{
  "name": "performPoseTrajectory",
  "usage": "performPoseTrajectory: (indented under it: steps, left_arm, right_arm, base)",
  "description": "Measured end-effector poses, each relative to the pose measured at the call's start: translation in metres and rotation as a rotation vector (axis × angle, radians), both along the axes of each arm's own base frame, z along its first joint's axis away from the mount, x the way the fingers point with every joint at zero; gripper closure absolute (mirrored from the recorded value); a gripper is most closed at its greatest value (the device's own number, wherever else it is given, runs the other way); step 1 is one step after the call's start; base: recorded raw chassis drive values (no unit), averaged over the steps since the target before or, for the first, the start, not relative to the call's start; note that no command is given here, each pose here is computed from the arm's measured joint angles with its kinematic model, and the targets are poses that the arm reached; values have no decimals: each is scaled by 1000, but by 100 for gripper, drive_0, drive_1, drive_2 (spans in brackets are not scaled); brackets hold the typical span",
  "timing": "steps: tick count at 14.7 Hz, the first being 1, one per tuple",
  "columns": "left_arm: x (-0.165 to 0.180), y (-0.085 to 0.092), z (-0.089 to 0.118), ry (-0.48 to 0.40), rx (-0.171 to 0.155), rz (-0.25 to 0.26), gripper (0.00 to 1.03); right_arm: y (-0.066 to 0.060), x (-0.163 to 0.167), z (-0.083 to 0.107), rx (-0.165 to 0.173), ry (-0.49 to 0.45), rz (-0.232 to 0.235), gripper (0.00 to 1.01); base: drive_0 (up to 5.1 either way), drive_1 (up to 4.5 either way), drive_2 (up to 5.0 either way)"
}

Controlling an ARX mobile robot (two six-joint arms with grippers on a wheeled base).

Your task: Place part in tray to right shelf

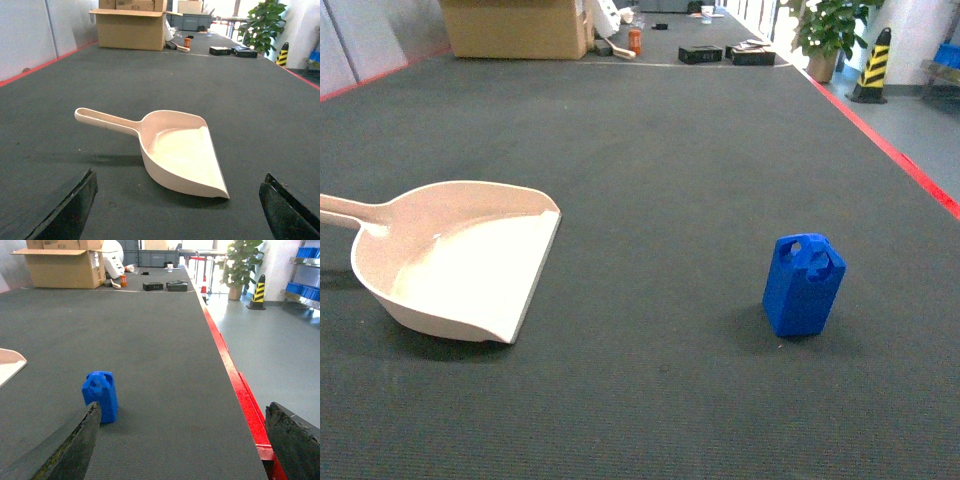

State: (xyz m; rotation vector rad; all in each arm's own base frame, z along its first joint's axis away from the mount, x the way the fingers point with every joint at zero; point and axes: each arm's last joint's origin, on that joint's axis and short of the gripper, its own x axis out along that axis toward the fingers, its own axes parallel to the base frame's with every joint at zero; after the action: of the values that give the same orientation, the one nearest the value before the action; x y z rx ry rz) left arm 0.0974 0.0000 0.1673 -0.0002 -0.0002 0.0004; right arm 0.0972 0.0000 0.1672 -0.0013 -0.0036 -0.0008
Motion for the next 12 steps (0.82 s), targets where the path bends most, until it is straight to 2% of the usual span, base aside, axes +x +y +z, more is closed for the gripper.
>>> performPoseTrajectory:
  steps: [12]
  left_arm:
    - [0,0,0,0,0,0,5]
  right_arm:
    - [0,0,0,0,0,0,3]
  base:
    - [0,0,0]
